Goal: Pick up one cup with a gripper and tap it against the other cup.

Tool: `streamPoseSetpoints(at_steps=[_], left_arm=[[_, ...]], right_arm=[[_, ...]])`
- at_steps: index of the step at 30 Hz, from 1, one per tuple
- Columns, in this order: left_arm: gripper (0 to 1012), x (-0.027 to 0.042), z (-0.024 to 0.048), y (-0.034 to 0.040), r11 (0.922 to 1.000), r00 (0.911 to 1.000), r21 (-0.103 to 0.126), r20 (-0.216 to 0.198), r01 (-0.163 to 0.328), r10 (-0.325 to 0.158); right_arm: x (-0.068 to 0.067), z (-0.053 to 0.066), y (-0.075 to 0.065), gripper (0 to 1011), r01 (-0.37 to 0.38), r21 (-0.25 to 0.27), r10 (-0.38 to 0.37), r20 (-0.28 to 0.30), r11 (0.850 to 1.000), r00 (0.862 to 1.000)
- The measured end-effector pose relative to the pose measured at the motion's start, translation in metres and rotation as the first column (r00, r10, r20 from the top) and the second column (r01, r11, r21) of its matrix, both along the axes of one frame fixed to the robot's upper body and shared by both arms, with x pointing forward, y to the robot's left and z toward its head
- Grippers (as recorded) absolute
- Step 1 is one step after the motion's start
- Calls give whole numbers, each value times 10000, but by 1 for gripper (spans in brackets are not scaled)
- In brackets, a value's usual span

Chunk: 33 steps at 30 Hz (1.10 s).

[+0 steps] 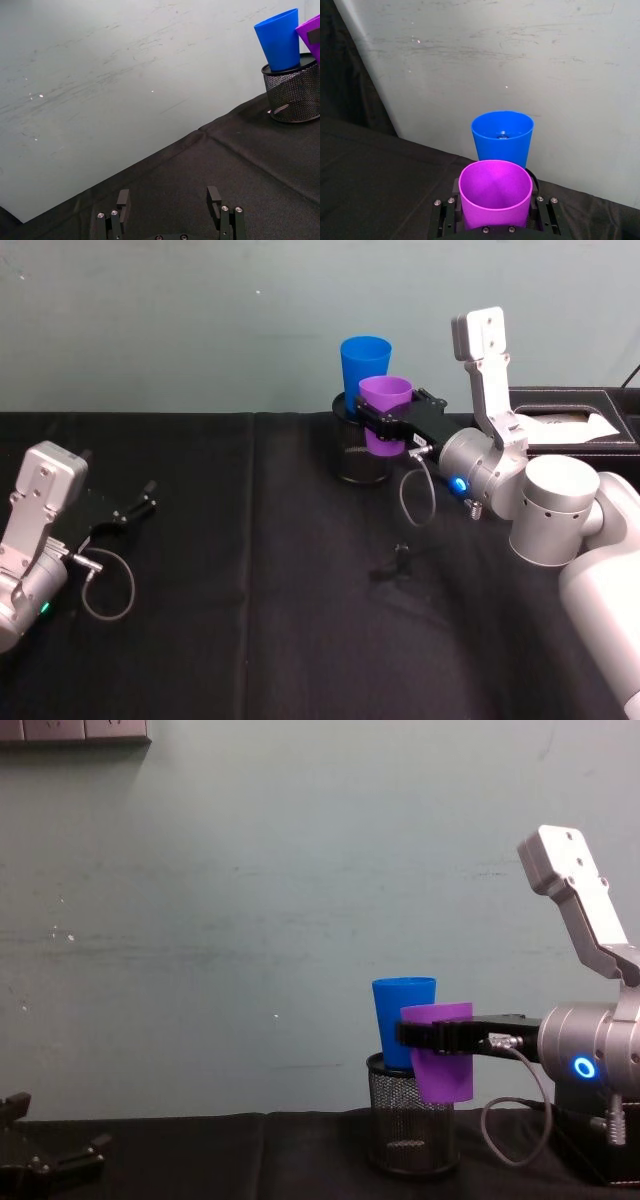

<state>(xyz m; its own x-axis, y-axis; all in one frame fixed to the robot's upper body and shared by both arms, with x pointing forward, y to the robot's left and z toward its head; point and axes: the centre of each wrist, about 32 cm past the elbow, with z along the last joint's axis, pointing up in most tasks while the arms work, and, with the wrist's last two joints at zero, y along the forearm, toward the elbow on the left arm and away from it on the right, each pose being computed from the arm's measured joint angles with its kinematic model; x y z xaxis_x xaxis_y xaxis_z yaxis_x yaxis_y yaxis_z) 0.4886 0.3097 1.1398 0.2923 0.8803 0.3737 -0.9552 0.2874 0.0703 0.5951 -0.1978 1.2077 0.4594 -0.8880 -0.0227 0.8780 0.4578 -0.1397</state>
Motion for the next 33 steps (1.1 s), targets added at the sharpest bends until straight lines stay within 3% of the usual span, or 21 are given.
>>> streamPoseSetpoints(at_steps=[33], left_arm=[[1000, 0, 0, 0, 10000, 10000, 1, 0, 0, 0]], right_arm=[[0, 0, 0, 722, 0, 0, 0, 0, 10000, 10000]])
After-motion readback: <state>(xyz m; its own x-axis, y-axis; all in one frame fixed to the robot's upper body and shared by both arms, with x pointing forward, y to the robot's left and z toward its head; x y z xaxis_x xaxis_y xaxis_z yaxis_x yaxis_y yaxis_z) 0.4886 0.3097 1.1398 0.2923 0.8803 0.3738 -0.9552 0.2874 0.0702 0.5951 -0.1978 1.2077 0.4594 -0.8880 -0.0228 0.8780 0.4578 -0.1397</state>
